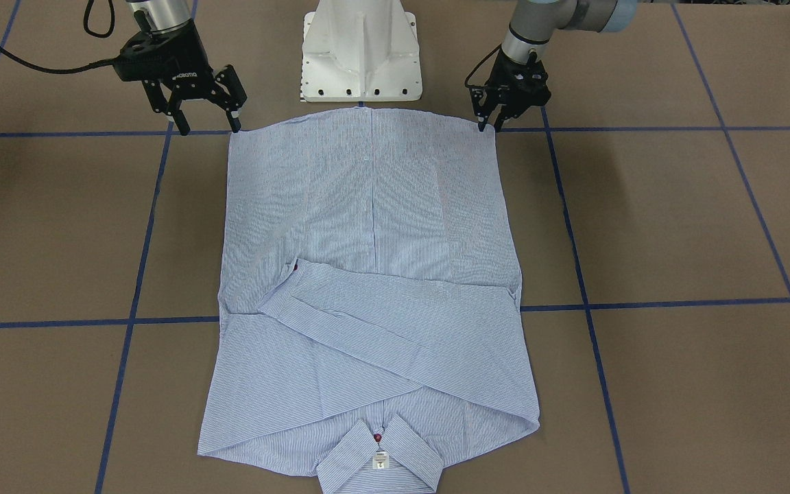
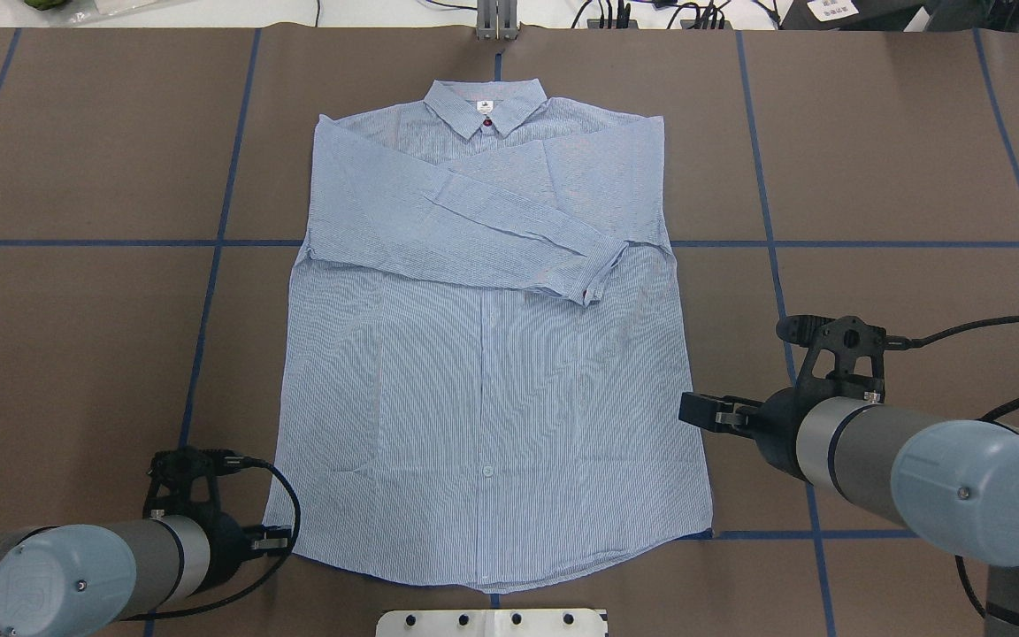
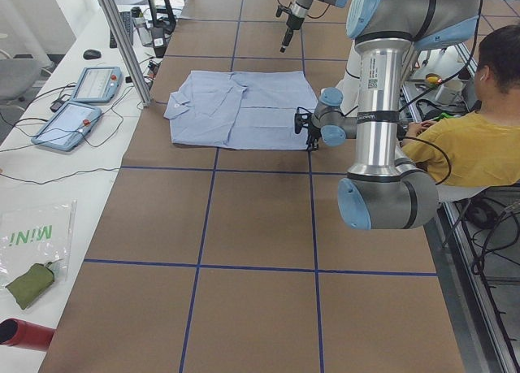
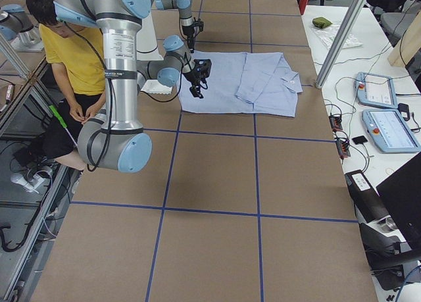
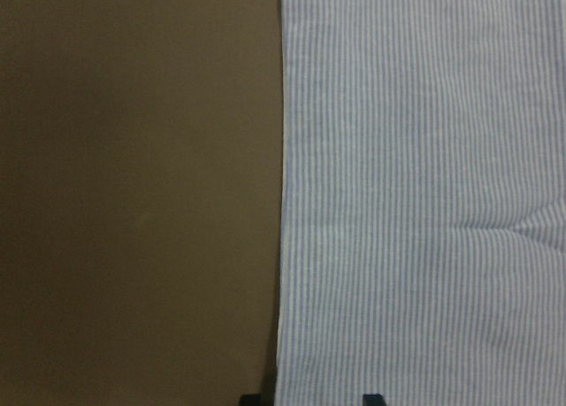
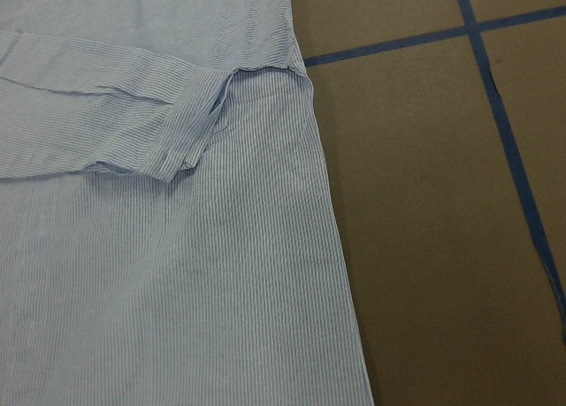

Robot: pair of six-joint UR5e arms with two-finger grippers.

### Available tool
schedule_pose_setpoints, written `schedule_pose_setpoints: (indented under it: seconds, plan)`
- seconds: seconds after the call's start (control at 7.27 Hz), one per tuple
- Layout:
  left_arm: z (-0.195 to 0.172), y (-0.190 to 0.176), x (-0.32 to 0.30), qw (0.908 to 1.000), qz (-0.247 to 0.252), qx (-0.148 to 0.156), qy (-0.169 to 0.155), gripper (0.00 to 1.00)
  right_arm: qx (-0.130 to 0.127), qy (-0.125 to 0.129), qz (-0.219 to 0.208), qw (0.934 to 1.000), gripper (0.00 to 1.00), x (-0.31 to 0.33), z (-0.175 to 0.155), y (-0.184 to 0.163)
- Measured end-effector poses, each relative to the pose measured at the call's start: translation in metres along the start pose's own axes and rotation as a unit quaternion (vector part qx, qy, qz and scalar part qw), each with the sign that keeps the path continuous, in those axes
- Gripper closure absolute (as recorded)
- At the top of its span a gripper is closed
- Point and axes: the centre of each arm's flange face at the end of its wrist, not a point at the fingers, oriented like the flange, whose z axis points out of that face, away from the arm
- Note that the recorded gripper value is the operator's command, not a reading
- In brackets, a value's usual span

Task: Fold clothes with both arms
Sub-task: 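Grasp the hem corners nearest the robot with both grippers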

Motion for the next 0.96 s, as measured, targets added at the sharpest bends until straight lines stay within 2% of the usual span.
schedule_pose_setpoints:
  seconds: [0.14, 0.69, 0.96]
  plan:
    - [0.0, 0.001, 0.0, 1.0, 0.001, -0.001, -0.001, 1.0, 0.0, 0.0, 0.0, 1.0, 0.0, 0.0, 0.0, 0.0]
    - [-0.008, 0.003, 0.007, 0.9999, 0.004, -0.002, 0.009, 1.0, -0.003, 0.002, -0.001, 1.0, 0.0, 0.004, 0.001, 0.003]
    - [-0.016, 0.002, 0.014, 0.9998, 0.004, -0.001, 0.021, 1.0, -0.005, -0.009, 0.0, 0.9999, 0.0, 0.022, 0.001, 0.007]
